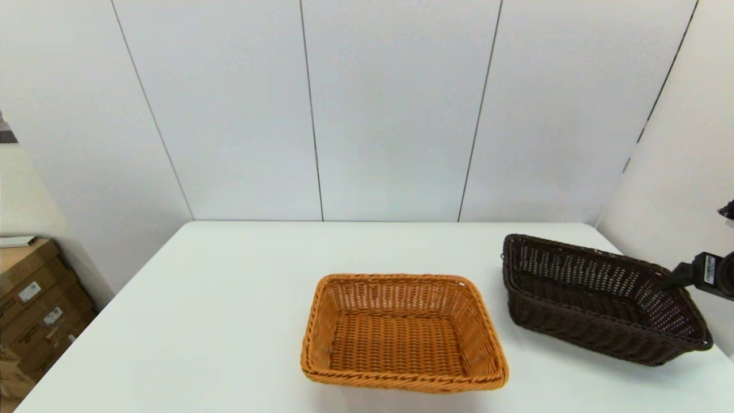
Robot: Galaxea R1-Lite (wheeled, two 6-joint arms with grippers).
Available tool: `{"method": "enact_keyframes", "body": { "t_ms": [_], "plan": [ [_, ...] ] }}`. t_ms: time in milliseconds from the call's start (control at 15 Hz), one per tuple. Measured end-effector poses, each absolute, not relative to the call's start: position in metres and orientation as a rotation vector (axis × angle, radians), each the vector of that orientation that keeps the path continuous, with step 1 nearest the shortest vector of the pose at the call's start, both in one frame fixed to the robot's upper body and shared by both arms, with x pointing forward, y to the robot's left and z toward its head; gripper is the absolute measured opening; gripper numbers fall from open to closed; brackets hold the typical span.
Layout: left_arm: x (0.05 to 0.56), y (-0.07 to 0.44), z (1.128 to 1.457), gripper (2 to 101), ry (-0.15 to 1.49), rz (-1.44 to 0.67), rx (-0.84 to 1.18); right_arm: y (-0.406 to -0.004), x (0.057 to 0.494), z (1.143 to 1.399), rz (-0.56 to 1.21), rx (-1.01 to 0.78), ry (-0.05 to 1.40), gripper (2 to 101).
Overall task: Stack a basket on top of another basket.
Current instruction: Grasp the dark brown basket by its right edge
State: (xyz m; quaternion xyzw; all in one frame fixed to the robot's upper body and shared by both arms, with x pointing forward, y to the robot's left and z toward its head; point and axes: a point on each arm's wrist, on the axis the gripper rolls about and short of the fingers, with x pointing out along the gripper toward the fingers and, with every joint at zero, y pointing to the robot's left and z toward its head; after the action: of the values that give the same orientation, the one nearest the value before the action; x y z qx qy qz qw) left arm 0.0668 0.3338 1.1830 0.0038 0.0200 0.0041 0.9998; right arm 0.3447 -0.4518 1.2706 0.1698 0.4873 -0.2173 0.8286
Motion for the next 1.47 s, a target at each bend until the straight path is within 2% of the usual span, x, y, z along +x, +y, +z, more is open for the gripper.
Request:
{"method": "enact_keyframes", "body": {
  "t_ms": [467, 867, 1467],
  "plan": [
    [0.067, 0.334, 1.183, 97.8, 0.04, 0.009, 0.008, -0.481, 0.37, 1.236, -0.475, 0.371, 1.125, 97.3],
    [0.067, 0.334, 1.183, 97.8, 0.04, 0.009, 0.008, -0.495, 0.394, 1.205, -0.464, 0.352, 1.134, 97.3],
    [0.067, 0.334, 1.183, 97.8, 0.04, 0.009, 0.008, -0.501, 0.41, 1.185, -0.441, 0.34, 1.172, 97.3]
  ]
}}
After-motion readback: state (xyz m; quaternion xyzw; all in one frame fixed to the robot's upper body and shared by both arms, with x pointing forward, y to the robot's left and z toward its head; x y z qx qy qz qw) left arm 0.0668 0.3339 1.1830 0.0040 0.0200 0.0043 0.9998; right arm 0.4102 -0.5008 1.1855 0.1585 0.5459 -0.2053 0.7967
